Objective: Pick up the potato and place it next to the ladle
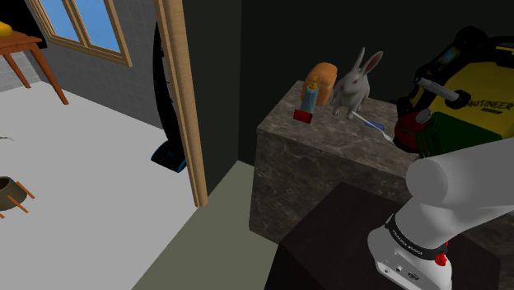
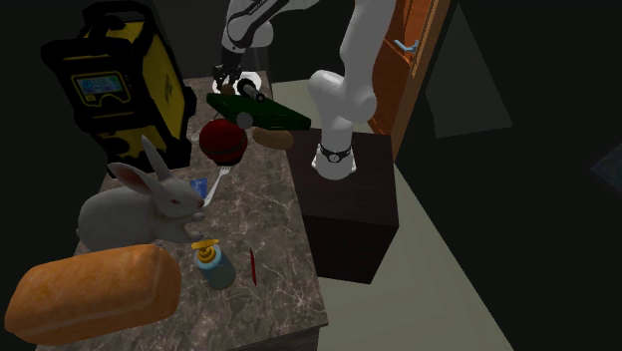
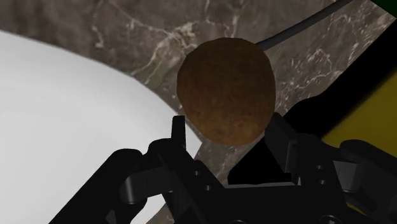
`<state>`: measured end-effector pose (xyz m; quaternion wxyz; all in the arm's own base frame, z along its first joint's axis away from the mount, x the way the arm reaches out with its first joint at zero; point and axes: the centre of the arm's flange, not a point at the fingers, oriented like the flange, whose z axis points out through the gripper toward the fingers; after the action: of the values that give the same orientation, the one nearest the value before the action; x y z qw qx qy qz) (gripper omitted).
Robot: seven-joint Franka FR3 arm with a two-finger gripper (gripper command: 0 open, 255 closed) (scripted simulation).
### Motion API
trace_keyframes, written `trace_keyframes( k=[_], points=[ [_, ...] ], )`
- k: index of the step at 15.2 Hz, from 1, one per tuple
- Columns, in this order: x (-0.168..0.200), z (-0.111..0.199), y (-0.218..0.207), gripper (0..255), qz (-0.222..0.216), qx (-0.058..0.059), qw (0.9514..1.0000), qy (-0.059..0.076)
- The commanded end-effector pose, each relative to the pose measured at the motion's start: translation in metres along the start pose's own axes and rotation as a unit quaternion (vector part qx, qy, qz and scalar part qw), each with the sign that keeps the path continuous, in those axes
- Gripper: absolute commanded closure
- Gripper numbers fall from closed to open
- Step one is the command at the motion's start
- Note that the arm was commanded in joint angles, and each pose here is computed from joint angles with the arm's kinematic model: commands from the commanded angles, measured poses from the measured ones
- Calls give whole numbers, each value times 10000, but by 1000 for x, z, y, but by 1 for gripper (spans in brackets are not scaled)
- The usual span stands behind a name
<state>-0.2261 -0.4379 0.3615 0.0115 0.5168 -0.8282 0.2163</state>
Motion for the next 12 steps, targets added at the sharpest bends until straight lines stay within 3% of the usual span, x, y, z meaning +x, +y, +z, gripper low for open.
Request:
trace_keyframes(
  k=[1,2,7,11,12],
  points=[
    [-3,4,-2,255,-15,2,10000,-61],
    [-4,6,-2,0,-16,2,10000,-61],
    [-4,4,-2,0,-15,2,10000,-61],
    [-3,-46,-2,0,-15,2,10000,-61],
    [-3,-46,-2,0,-15,2,10000,-61]
  ],
)
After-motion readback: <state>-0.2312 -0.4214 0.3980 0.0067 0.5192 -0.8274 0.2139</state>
